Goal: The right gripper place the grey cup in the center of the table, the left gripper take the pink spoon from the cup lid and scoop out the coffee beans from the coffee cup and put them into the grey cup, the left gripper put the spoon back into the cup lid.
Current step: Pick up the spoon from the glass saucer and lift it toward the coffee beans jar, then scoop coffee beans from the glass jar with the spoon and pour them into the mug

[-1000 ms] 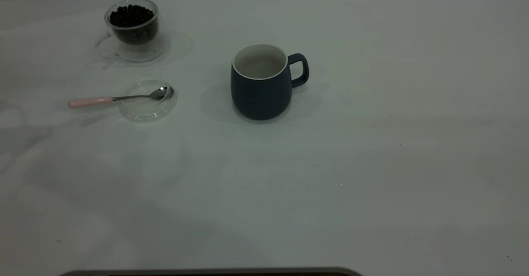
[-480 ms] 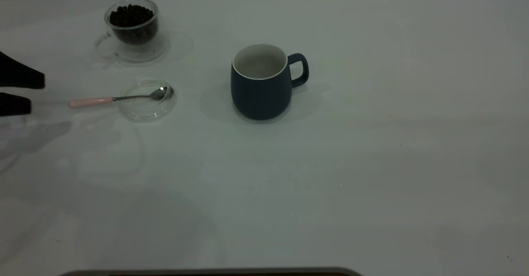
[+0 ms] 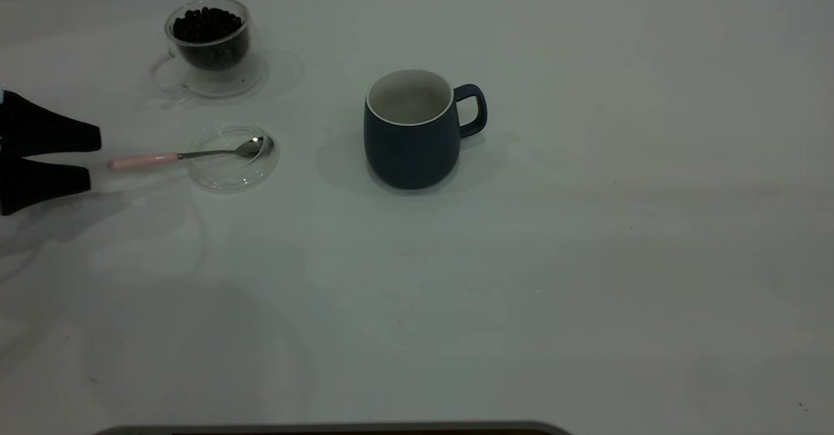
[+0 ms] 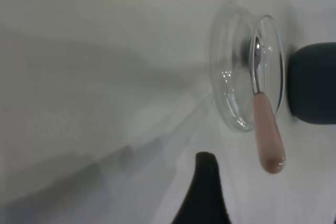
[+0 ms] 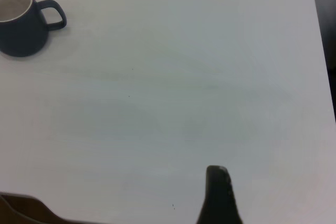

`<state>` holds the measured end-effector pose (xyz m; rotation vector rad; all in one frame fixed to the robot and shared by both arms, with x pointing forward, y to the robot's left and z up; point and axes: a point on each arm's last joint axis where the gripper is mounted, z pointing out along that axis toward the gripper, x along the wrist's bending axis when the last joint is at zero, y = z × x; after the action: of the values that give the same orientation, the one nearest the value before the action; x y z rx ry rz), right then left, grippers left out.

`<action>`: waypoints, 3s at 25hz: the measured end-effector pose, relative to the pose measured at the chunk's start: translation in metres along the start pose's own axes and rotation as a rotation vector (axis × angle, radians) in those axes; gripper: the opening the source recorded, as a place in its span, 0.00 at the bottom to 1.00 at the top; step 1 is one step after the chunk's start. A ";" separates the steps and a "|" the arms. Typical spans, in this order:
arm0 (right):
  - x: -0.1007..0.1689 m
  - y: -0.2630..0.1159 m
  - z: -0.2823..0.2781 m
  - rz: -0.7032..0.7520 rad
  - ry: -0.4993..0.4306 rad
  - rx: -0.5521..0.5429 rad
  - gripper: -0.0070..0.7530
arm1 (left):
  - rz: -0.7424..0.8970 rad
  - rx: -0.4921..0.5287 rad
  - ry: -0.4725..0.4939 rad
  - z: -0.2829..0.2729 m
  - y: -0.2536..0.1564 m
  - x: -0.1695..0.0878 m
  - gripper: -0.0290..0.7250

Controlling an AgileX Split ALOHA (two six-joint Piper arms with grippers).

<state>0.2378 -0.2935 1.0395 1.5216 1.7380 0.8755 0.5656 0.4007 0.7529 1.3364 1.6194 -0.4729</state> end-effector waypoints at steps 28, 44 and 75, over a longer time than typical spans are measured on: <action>0.000 0.000 0.000 0.000 0.000 0.000 0.78 | -0.072 0.051 -0.053 0.041 0.007 -0.007 0.47; 0.000 0.000 0.000 0.000 0.000 0.000 0.78 | -0.082 0.039 -0.051 0.038 0.008 -0.005 0.21; 0.000 0.000 0.000 0.000 0.000 0.000 0.78 | 0.151 0.196 0.070 -0.045 0.109 -0.102 0.21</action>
<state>0.2378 -0.2935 1.0395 1.5216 1.7380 0.8755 0.6411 0.4161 0.8891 1.6246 1.5457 -0.5077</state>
